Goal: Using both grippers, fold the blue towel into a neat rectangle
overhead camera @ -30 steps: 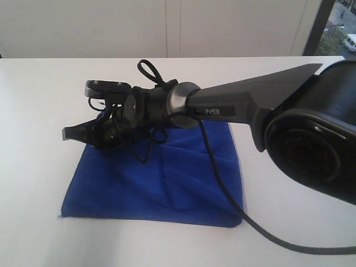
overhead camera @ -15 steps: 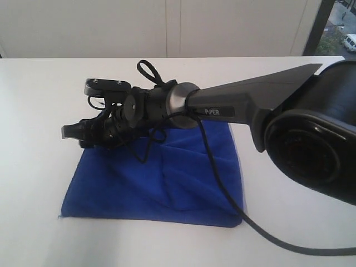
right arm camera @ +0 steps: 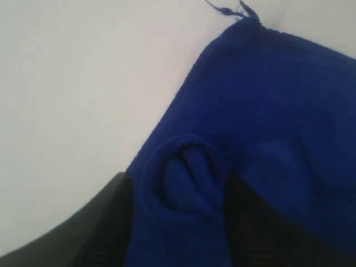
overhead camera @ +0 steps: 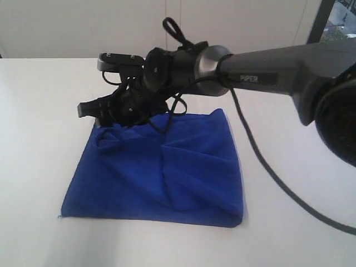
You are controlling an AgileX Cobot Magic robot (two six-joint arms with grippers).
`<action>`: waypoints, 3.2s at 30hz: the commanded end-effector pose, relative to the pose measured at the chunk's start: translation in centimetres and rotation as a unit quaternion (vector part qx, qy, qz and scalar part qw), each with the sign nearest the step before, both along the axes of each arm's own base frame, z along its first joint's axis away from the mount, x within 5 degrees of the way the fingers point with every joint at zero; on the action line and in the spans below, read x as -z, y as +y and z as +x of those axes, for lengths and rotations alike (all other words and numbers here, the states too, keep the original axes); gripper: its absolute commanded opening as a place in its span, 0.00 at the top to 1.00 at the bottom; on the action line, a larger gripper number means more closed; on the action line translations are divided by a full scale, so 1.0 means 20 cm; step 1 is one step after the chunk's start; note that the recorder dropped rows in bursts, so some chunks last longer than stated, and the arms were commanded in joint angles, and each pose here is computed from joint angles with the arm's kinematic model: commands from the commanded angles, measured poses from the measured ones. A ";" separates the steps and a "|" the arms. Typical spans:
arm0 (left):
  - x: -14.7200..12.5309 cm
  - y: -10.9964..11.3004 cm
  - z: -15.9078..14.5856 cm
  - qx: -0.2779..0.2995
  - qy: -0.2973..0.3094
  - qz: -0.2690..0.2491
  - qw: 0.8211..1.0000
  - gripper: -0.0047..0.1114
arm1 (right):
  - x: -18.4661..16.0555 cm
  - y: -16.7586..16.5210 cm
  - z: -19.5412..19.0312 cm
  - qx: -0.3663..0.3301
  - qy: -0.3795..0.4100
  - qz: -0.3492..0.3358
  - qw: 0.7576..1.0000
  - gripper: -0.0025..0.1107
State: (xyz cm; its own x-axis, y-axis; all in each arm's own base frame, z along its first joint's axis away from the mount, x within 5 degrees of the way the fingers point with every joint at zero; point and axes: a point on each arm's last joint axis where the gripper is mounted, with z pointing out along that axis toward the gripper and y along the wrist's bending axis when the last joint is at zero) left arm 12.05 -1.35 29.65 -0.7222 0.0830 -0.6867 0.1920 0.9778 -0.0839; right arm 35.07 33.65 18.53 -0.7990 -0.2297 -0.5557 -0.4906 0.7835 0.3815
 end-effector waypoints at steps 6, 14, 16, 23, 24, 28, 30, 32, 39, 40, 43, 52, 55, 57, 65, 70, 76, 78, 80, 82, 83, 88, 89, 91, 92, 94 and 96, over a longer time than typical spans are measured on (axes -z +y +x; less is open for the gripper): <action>0.00 0.00 -0.01 0.000 0.003 -0.006 1.000 0.96 | -0.22 -0.20 0.02 -0.033 -0.026 -0.067 0.997 0.90; 0.00 0.00 -0.01 0.000 0.003 -0.006 1.000 0.96 | -0.27 -0.33 0.05 -0.051 -0.015 -0.097 0.994 0.98; 0.00 0.00 -0.01 0.000 0.003 -0.006 1.000 0.96 | -0.27 -0.35 0.05 -0.053 -0.009 -0.101 0.993 0.98; 0.00 0.00 -0.01 -0.001 0.001 -0.006 1.000 0.96 | -0.34 -0.44 0.08 -0.035 -0.014 -0.098 0.994 0.98; 0.00 0.00 0.00 -0.002 -0.003 -0.006 1.000 0.96 | -0.34 -0.45 0.08 -0.032 -0.014 -0.097 0.995 0.98; 0.00 0.00 0.00 -0.003 -0.006 -0.007 1.000 0.96 | -0.33 -0.55 0.09 -0.012 -0.001 -0.102 0.995 0.98; -0.01 0.00 0.01 -0.008 -0.018 -0.007 1.000 0.96 | -0.32 -0.61 0.09 0.003 0.002 -0.103 0.995 0.98; -0.02 -0.01 0.01 -0.011 -0.026 -0.021 0.999 0.96 | -0.32 -0.68 0.10 0.015 0.001 -0.105 0.994 0.98; 0.00 -0.09 0.05 0.050 0.007 -0.107 0.993 0.96 | -0.34 -0.85 0.12 0.041 -0.006 -0.114 0.993 0.98; 0.01 -0.10 0.06 0.060 0.015 -0.111 0.992 0.96 | -0.34 -0.87 0.12 0.043 -0.003 -0.115 0.992 0.98; 0.06 -0.11 0.12 0.066 0.062 -0.122 0.988 0.96 | -0.34 -0.92 0.14 0.044 -0.010 -0.122 0.991 0.98; 0.26 -0.25 0.29 0.110 0.158 -0.119 0.974 0.96 | -0.31 -0.92 0.16 0.010 -0.028 -0.147 0.989 0.98; 0.37 -0.32 0.36 0.112 0.199 -0.111 0.967 0.96 | -0.22 -0.88 0.19 -0.006 -0.019 -0.153 0.988 0.98; 0.47 -0.38 0.43 0.106 0.227 -0.102 0.963 0.96 | -0.13 -0.82 0.23 -0.024 -0.012 -0.160 0.987 0.98; 0.64 -0.52 0.71 0.099 0.249 -0.082 0.960 0.96 | 0.11 -0.81 0.36 -0.047 -0.019 -0.234 0.971 0.98; 0.72 -0.54 0.78 0.099 0.266 -0.070 0.956 0.96 | 0.19 -0.82 0.38 -0.045 -0.016 -0.239 0.970 0.98; 0.79 -0.55 0.83 0.108 0.283 -0.050 0.952 0.96 | 0.21 -0.83 0.39 -0.046 -0.018 -0.245 0.968 0.98; 0.81 -0.55 0.84 0.110 0.286 -0.046 0.951 0.96 | 0.22 -0.83 0.39 -0.048 -0.014 -0.247 0.968 0.98; 0.83 -0.55 0.85 0.111 0.290 -0.041 0.950 0.96 | 0.24 -0.83 0.39 -0.053 -0.012 -0.256 0.965 0.98; 0.85 -0.55 0.86 0.115 0.291 -0.035 0.949 0.96 | 0.27 -0.83 0.39 -0.057 -0.002 -0.259 0.964 0.98; 0.85 -0.56 0.87 0.116 0.291 -0.033 0.949 0.96 | 0.28 -0.83 0.39 -0.058 0.002 -0.261 0.964 0.98; 0.86 -0.55 0.91 0.129 0.301 -0.013 0.945 0.96 | 0.31 -0.84 0.38 -0.058 0.020 -0.269 0.961 0.98; 0.86 -0.55 0.92 0.127 0.303 -0.008 0.945 0.96 | 0.31 -0.85 0.38 -0.054 0.026 -0.273 0.960 0.98; 0.85 -0.52 0.95 0.121 0.301 0.010 0.946 0.96 | 0.32 -0.87 0.37 -0.042 0.040 -0.283 0.957 0.98; 0.84 -0.50 0.97 0.116 0.298 0.021 0.947 0.96 | 0.32 -0.88 0.37 -0.038 0.048 -0.287 0.956 0.98; 0.82 -0.48 0.99 0.113 0.296 0.040 0.948 0.96 | 0.32 -0.89 0.36 -0.034 0.065 -0.289 0.954 0.98; 0.80 -0.46 1.02 0.110 0.292 0.052 0.949 0.96 | 0.32 -0.90 0.34 -0.037 0.082 -0.294 0.951 0.98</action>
State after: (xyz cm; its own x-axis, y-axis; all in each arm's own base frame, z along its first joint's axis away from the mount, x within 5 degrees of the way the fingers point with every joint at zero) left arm 31.65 -11.85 14.36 -0.9437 0.2845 -0.1688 0.3189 0.9180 -0.2356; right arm 42.51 16.68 13.01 -0.8012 -0.5234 -0.2900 -0.5361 0.8432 -0.0407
